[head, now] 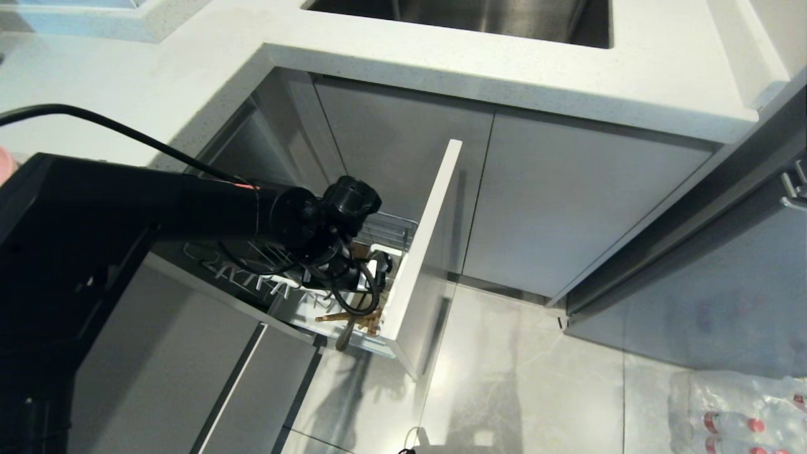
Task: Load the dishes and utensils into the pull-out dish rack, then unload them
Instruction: Take the chopsticks out of the cupboard
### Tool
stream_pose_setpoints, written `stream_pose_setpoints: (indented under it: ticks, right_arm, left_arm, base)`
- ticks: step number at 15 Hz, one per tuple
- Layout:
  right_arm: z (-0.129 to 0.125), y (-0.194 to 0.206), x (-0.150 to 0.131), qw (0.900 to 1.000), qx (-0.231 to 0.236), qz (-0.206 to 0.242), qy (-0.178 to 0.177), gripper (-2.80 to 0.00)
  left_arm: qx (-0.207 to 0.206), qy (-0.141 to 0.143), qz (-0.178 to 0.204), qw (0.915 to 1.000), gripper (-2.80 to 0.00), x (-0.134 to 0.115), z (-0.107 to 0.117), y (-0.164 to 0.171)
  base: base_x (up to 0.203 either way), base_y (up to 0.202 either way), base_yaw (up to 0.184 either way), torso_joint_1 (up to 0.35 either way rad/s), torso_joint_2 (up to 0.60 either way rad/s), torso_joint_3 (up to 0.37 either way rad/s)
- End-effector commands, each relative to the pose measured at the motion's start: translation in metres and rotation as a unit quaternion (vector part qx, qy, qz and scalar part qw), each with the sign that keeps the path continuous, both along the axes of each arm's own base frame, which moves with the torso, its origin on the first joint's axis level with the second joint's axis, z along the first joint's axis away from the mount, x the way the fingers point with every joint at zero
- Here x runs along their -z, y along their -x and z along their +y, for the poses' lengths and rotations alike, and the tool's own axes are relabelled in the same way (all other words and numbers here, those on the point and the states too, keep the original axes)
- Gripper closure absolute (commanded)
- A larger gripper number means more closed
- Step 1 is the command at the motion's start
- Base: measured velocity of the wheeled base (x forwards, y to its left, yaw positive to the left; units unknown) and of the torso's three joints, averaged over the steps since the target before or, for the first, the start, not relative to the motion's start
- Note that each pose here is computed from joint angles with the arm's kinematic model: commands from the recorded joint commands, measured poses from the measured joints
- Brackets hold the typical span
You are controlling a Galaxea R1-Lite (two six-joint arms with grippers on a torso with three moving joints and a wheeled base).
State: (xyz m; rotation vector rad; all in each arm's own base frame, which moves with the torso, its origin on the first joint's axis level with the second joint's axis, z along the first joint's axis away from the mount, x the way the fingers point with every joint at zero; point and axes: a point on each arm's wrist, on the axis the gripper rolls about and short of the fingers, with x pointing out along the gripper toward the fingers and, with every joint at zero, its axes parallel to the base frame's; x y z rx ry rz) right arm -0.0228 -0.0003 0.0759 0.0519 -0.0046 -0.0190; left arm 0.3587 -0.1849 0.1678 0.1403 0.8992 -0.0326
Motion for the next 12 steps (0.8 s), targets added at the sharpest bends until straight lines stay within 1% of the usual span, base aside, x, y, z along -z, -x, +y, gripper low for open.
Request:
stream_pose_setpoints:
  ticks: [1, 2, 8, 12]
  right_arm:
    - [0.0, -0.0001, -0.0001, 1.0, 0.0, 0.0, 0.0, 0.0]
    - [0.0, -0.0001, -0.0001, 1.0, 0.0, 0.0, 0.0, 0.0]
    - [0.0, 0.0, 0.0, 1.0, 0.0, 0.0, 0.0, 0.0]
    - [0.0, 0.0, -0.0001, 1.0, 0.0, 0.0, 0.0, 0.0]
  left_arm:
    - [-0.002, -0.003, 0.003, 1.0, -2.8, 0.0037, -0.0007, -0.0015]
    - [-0.002, -0.002, 0.0, 1.0, -2.8, 0.0038, -0.001, -0.0023]
    - [-0.026, -0.034, -0.015, 0.999, -2.8, 0.0068, -0.0007, -0.0042]
    - [-0.032, -0.046, -0.019, 0.9983, -2.8, 0.0073, -0.0013, -0.0039]
  base:
    - [0.0, 0.0, 0.0, 0.0, 0.0, 0.0]
    - [0.0, 0.0, 0.0, 0.0, 0.0, 0.0]
    - [0.0, 0.0, 0.0, 0.0, 0.0, 0.0]
    - [0.0, 0.0, 0.0, 0.0, 0.0, 0.0]
